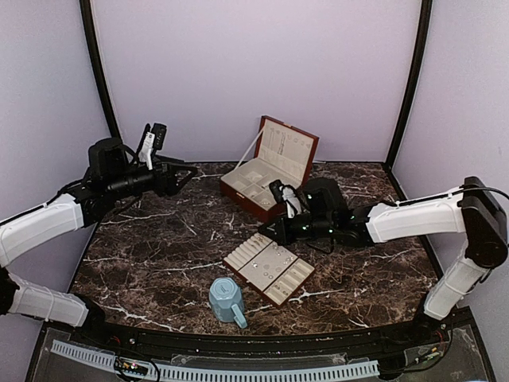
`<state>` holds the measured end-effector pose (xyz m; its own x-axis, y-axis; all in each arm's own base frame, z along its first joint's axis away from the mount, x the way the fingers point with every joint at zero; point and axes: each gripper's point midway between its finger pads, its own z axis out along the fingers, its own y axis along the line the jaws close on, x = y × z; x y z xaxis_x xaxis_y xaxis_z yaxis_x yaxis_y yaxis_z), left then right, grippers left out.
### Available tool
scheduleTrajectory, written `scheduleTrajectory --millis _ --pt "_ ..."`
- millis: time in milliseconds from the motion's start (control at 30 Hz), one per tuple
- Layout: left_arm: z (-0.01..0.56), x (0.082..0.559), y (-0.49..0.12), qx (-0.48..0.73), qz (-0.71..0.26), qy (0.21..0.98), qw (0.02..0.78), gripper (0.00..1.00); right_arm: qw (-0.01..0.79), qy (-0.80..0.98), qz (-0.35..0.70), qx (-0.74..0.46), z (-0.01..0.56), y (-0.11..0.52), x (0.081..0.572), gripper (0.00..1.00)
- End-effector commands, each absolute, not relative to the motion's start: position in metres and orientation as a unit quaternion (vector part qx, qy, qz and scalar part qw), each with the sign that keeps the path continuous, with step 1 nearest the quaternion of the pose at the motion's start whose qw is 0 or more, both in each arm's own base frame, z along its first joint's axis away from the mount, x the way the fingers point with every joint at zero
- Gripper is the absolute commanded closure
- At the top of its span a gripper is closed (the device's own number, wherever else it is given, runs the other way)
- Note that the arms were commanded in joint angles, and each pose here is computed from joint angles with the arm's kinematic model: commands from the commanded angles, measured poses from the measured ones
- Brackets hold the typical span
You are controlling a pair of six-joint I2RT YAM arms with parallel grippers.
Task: Organize the mixed jewelry
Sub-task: Pass from the left arm to the right, then insert the earring into the earring holder.
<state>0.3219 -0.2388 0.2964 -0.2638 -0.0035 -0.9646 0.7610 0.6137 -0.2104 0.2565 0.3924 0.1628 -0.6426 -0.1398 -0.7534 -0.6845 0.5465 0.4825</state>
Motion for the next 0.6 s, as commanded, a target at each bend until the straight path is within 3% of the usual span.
scheduleTrajectory --millis 0,567 --pt "0.298 0.336 -0.208 0.221 -0.274 0.746 0.566 0.28 0.323 0.843 0.338 -0.267 0.122 0.395 0.259 0.94" --pt "0.294 0.337 -0.21 0.223 -0.276 0.754 0.553 0.29 0.291 0.869 0.275 -0.289 0.065 0.413 0.262 0.94"
